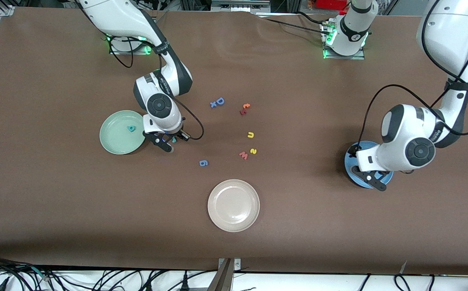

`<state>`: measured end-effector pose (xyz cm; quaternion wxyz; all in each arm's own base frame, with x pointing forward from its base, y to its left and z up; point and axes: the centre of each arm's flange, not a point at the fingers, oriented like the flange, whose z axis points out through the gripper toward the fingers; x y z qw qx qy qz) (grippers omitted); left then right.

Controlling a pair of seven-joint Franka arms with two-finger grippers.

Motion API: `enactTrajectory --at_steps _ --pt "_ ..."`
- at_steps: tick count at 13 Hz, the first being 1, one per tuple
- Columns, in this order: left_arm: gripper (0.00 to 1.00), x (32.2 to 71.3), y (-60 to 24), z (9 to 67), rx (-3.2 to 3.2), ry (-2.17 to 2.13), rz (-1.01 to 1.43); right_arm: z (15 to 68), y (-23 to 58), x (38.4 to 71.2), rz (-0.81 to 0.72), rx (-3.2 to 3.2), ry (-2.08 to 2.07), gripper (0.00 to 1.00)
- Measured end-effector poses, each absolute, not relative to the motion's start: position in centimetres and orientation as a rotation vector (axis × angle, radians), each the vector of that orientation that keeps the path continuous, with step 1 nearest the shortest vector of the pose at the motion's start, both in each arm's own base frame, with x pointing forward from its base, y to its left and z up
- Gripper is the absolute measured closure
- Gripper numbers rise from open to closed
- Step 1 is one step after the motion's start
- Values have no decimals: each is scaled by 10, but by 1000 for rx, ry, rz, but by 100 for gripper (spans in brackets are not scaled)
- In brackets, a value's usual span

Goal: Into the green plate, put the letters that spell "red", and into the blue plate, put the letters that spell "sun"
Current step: 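Place the green n on the blue plate with the left gripper, then release the orange e onto the green plate with the right gripper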

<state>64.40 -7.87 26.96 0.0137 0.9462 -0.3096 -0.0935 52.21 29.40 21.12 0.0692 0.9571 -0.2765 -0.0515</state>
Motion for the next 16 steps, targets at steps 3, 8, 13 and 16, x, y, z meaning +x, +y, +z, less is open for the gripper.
enactTrajectory --at_steps 3,8,13,16 --pt "4 629 -155 270 2949 -918 -295 246 241 541 -206 2881 -689 72" --pt "0 584 -280 271 3040 -644 -318 261 107 547 -311 2911 -421 72" --pt "0 543 -361 255 3076 -521 -259 213 44 525 -331 2898 -398 72" --pt "0 533 -380 241 3075 -501 -251 198 42 521 -350 2878 -391 72"
